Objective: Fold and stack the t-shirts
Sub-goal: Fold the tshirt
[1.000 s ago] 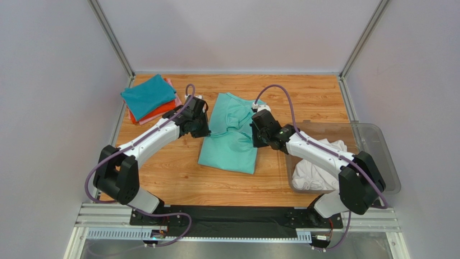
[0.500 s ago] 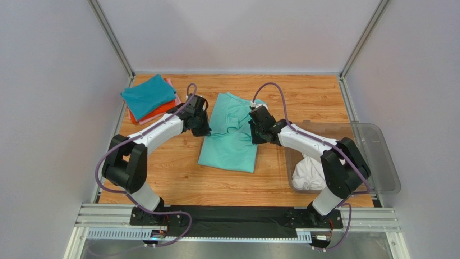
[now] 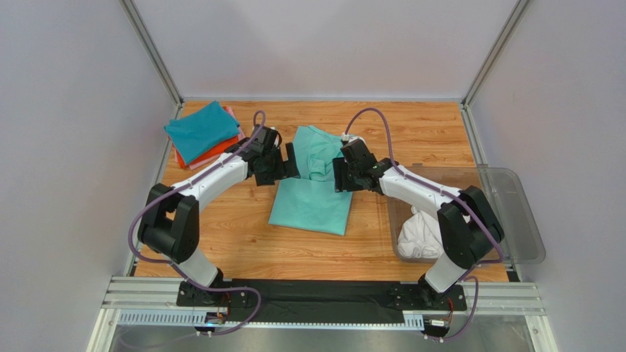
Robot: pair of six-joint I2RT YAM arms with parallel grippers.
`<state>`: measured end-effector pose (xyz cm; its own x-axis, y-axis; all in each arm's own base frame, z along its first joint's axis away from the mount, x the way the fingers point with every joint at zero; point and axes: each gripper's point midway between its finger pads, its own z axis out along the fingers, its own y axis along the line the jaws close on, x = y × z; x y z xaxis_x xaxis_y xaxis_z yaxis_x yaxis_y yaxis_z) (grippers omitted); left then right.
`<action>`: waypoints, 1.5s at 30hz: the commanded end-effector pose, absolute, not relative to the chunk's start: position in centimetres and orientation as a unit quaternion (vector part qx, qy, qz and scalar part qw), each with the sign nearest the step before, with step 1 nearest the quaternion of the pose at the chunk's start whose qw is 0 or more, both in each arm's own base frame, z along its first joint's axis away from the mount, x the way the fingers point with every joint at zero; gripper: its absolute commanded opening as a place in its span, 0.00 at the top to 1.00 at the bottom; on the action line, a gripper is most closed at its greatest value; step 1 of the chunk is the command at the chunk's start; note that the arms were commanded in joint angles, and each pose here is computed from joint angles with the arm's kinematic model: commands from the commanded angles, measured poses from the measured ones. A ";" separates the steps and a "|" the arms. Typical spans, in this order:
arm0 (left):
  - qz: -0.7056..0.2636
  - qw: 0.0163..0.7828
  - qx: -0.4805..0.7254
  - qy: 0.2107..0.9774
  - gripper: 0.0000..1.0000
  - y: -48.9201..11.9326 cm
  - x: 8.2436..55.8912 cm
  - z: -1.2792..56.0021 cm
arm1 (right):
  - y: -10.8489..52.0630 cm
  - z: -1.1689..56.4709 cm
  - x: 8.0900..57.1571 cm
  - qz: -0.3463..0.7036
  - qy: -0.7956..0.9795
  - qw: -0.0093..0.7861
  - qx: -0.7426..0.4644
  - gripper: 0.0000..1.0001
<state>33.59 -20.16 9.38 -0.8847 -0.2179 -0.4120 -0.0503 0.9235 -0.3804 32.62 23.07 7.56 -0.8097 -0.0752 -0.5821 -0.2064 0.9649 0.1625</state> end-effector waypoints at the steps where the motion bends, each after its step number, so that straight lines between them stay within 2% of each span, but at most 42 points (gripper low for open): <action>1: -0.215 0.273 -0.066 0.935 0.00 -20.2 33.6 13.7 | 24.2 12.8 32.3 0.173 0.922 0.339 -0.074 0.33; 2: -0.225 0.275 -0.065 0.932 0.00 -20.2 32.9 14.3 | 24.2 12.6 31.6 0.179 0.922 0.335 -0.074 0.23; 3: -0.230 0.275 -0.064 0.931 0.00 -20.2 32.5 14.4 | 24.3 12.9 31.0 0.191 0.921 0.332 -0.077 0.00; 10: -0.264 0.269 -0.067 0.924 0.00 -18.9 26.9 14.6 | 25.3 14.7 24.7 0.266 0.902 0.328 -0.088 0.00; 17: -0.242 0.243 -0.103 0.934 0.00 -15.8 21.2 9.8 | 26.1 12.9 19.8 0.319 0.893 0.315 -0.041 0.00; 19: -0.248 0.250 -0.116 0.929 0.03 -15.4 20.6 9.6 | 24.7 11.9 19.8 0.307 0.892 0.332 0.013 0.00; 22: -0.247 0.251 -0.124 0.927 0.06 -15.0 19.9 8.4 | 24.5 11.5 19.1 0.332 0.882 0.334 0.033 0.00; 30: -0.221 0.239 -0.144 0.934 0.10 -14.7 21.0 5.9 | 24.7 10.6 18.0 0.341 0.882 0.324 0.035 0.00; 31: -0.221 0.230 -0.143 0.937 0.16 -14.9 21.1 5.5 | 24.7 10.5 17.9 0.340 0.883 0.323 0.033 0.00; 36: -0.209 0.230 -0.158 0.937 0.23 -14.7 22.2 4.6 | 24.8 10.1 17.8 0.333 0.886 0.321 0.028 0.00; 38: -0.202 0.223 -0.160 0.940 0.30 -14.6 22.4 3.9 | 24.9 10.0 17.9 0.331 0.887 0.320 0.026 0.00; 44: -0.210 0.201 -0.156 0.944 0.42 -15.4 22.7 2.7 | 24.8 9.7 18.0 0.324 0.890 0.321 0.024 0.00; 45: -0.209 0.200 -0.156 0.945 0.47 -15.4 22.8 2.6 | 24.7 9.6 18.0 0.322 0.891 0.320 0.024 0.00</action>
<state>21.62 -14.99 2.35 -0.8784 -0.3757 -0.2955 -0.2235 0.8692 -0.4410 17.07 24.27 8.67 -0.8224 0.2170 -0.5260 -0.1566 0.8024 0.5758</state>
